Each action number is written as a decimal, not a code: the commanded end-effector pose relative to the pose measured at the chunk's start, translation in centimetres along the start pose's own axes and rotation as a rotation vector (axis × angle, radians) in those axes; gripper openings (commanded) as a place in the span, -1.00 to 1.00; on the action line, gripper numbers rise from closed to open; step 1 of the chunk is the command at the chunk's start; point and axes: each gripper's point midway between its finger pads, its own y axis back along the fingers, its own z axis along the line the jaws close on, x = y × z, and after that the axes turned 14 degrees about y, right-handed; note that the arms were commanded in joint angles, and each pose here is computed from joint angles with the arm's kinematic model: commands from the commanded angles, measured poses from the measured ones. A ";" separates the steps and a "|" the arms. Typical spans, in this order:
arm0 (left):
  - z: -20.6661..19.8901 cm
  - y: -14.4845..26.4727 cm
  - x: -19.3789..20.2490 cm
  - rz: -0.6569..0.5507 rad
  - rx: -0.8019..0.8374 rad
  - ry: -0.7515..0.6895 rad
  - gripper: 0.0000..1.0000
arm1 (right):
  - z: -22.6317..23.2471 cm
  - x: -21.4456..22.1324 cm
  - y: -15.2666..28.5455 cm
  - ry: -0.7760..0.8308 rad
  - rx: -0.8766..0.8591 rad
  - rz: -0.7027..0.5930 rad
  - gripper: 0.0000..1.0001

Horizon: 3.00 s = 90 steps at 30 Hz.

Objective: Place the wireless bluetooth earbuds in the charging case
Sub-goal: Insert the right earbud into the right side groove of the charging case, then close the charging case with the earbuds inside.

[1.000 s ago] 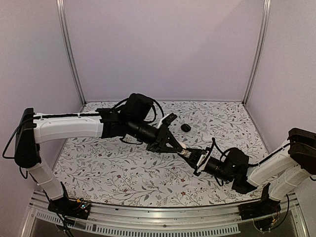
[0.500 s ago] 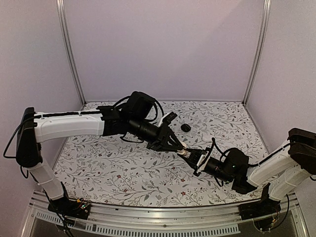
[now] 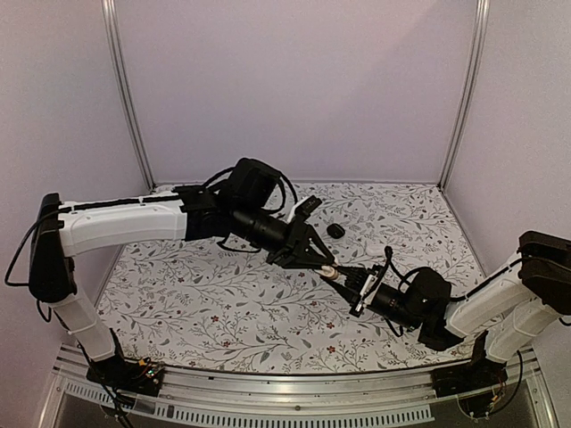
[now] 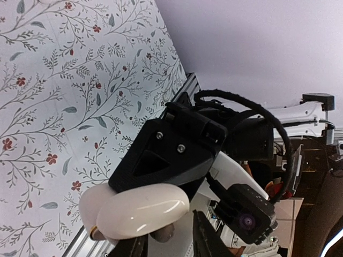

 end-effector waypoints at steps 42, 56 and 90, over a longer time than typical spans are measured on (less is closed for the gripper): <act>-8.3 6.9 1.1 -0.302 0.119 -0.520 -0.14 | -3.2 -3.2 2.3 -0.239 0.005 -0.233 -1.00; -4.8 8.7 1.8 -0.455 0.075 -0.928 0.07 | -0.9 -5.8 2.3 -0.478 -0.371 -0.382 -1.00; -5.0 5.9 6.6 -0.394 0.047 -1.263 0.07 | -1.7 -7.4 -0.9 -0.663 -0.514 -0.285 -1.00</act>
